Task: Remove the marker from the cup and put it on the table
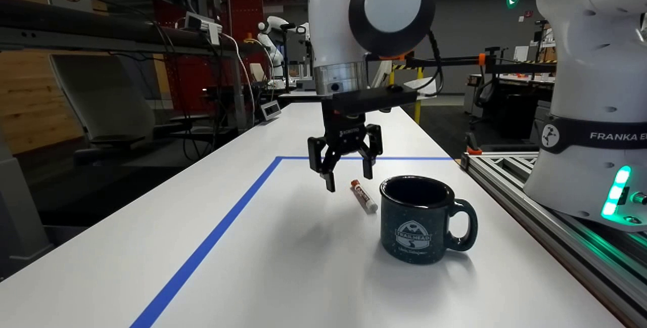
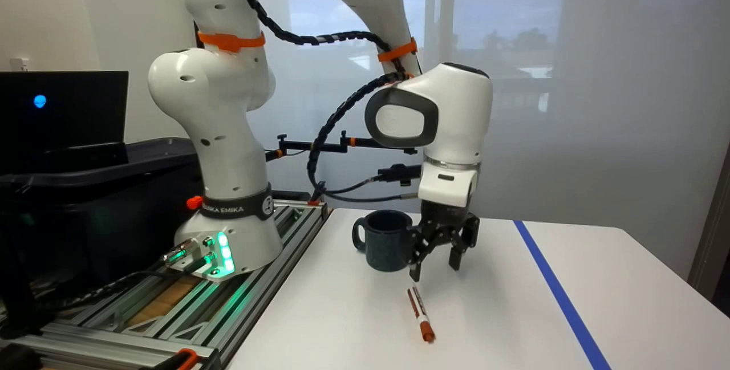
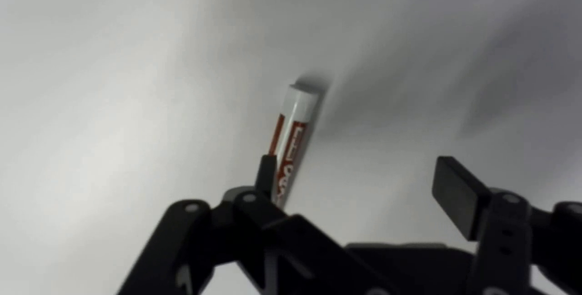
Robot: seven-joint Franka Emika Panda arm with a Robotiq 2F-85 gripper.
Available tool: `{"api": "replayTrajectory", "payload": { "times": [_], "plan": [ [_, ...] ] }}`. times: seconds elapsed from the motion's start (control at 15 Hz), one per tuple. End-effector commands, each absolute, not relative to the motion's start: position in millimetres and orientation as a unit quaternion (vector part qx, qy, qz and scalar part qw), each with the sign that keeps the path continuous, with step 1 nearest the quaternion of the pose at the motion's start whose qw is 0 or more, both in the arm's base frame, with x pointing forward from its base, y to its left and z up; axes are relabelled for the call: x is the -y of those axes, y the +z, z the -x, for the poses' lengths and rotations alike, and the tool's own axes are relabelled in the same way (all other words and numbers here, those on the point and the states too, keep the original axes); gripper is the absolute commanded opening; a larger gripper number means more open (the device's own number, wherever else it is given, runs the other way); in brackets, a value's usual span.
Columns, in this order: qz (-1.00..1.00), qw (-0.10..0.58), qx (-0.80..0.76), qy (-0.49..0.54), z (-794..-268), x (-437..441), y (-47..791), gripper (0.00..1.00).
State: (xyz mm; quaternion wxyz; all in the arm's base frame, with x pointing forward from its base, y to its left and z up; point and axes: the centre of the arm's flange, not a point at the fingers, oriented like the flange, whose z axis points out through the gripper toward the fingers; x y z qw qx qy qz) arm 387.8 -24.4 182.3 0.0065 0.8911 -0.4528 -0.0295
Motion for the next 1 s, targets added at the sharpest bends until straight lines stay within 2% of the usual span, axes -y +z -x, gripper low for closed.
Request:
{"api": "replayTrajectory", "payload": {
  "times": [0.0,0.6,0.67,0.73,0.93],
  "plan": [
    [-0.932,0.011,0.361,-0.015,-348.5,4.3,249.9,1.0],
    [-0.992,0.022,0.118,-0.03,-338.6,-8.5,336.5,1.0],
    [-0.993,0.022,0.112,-0.031,-335.6,-6.5,340.8,1.0],
    [-0.988,0.02,0.145,-0.04,-367.1,-14.2,318.7,1.0],
    [-0.992,0.018,0.124,-0.03,-365.1,-11.2,336.4,1.0]
  ]
}}
